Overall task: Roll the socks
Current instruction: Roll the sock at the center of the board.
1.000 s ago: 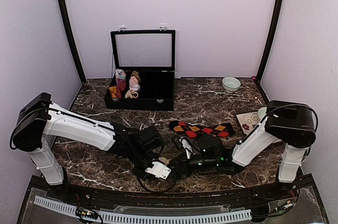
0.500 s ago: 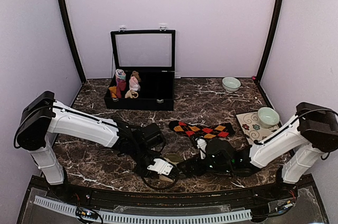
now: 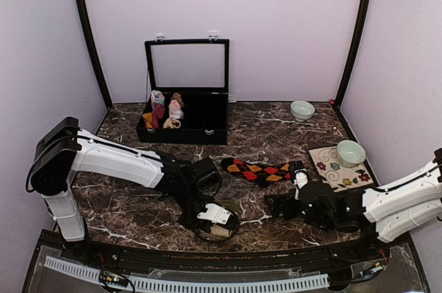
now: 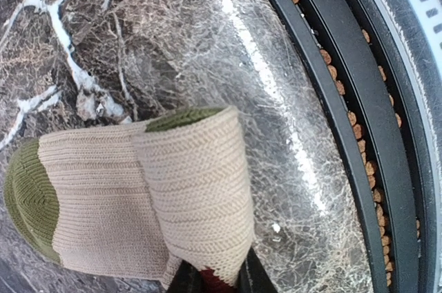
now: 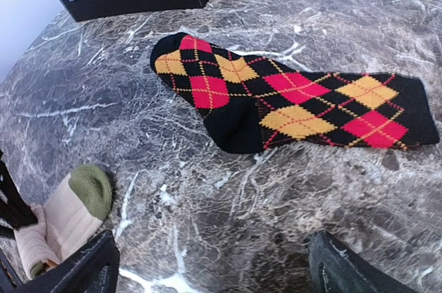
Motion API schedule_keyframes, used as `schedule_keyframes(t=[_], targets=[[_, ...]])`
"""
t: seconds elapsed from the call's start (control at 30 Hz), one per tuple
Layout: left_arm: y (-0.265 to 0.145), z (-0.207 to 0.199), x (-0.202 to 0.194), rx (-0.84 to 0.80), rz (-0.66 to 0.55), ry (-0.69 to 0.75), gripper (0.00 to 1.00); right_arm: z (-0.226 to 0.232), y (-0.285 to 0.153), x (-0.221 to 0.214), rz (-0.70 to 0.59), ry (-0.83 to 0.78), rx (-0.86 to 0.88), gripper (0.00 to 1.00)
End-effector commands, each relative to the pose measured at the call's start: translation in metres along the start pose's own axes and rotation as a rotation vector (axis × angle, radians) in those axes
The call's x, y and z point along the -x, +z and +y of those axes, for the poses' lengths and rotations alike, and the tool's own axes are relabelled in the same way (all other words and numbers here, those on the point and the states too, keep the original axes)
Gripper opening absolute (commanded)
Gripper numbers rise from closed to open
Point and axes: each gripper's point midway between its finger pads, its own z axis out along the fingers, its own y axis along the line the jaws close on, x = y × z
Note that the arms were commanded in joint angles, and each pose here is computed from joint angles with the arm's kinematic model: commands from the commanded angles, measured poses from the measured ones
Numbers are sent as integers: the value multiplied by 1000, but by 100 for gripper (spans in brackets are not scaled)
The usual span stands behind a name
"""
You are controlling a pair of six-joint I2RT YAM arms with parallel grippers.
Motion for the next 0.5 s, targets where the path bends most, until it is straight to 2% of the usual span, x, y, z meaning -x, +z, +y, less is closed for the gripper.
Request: schedule_keyframes(t=[0.0,0.1,0.2,0.47], targets=[[43,-53,-78,-263,279,-176,1,18,-11,6,-70,-59,146,87],[48,-61,-78,-351,291,-222,1,48,-22,-5,-76,-257,252,83],[51,-66,-76,-424,290,-259,1,69,-25,-29,10,-479,268,81],[54,-64,-68,-614,250,-383,1,116,-38,-84,69,-856,343,75]])
